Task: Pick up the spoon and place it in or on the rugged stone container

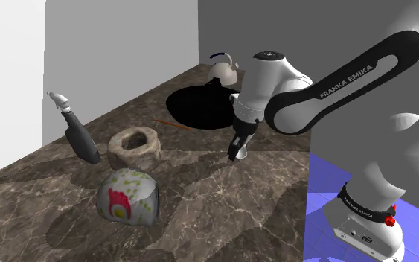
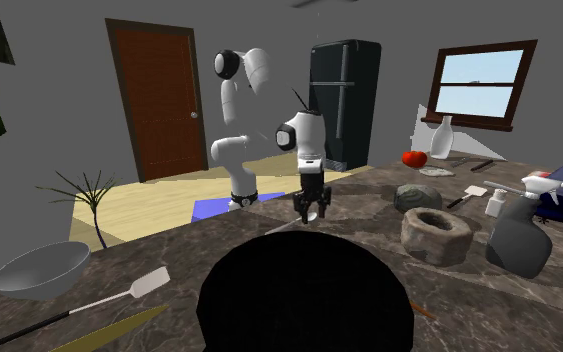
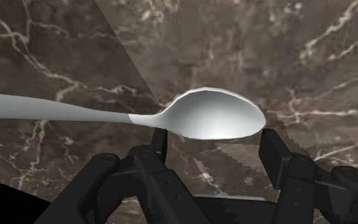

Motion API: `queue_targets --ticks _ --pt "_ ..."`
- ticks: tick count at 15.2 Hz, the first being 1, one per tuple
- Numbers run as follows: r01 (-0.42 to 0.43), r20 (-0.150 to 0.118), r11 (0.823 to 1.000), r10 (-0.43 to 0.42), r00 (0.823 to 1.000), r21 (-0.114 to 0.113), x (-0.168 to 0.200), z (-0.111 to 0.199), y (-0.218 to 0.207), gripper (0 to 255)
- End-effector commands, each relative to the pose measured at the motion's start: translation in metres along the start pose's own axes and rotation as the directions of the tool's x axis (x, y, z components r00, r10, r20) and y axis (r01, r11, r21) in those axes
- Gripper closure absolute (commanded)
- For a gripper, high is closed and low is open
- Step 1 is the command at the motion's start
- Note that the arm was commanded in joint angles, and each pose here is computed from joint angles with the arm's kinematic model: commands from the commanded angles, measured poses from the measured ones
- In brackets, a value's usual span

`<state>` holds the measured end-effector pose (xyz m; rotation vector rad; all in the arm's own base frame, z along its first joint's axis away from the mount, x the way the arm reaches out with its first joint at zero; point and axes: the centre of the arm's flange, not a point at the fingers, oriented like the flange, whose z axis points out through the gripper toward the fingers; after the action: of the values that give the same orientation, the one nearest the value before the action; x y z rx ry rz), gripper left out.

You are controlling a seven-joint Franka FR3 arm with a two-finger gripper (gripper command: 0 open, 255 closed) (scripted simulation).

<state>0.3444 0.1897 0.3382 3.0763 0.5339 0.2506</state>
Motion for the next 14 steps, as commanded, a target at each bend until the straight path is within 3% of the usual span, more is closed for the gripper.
queue_targets --ticks 1,14 --pt "0.000 0.000 1.000 0.000 1.000 0.000 0.002 -0.009 0.000 255" --pt "0.000 0.000 1.000 0.000 1.000 0.000 0.013 -0.077 0.002 255"
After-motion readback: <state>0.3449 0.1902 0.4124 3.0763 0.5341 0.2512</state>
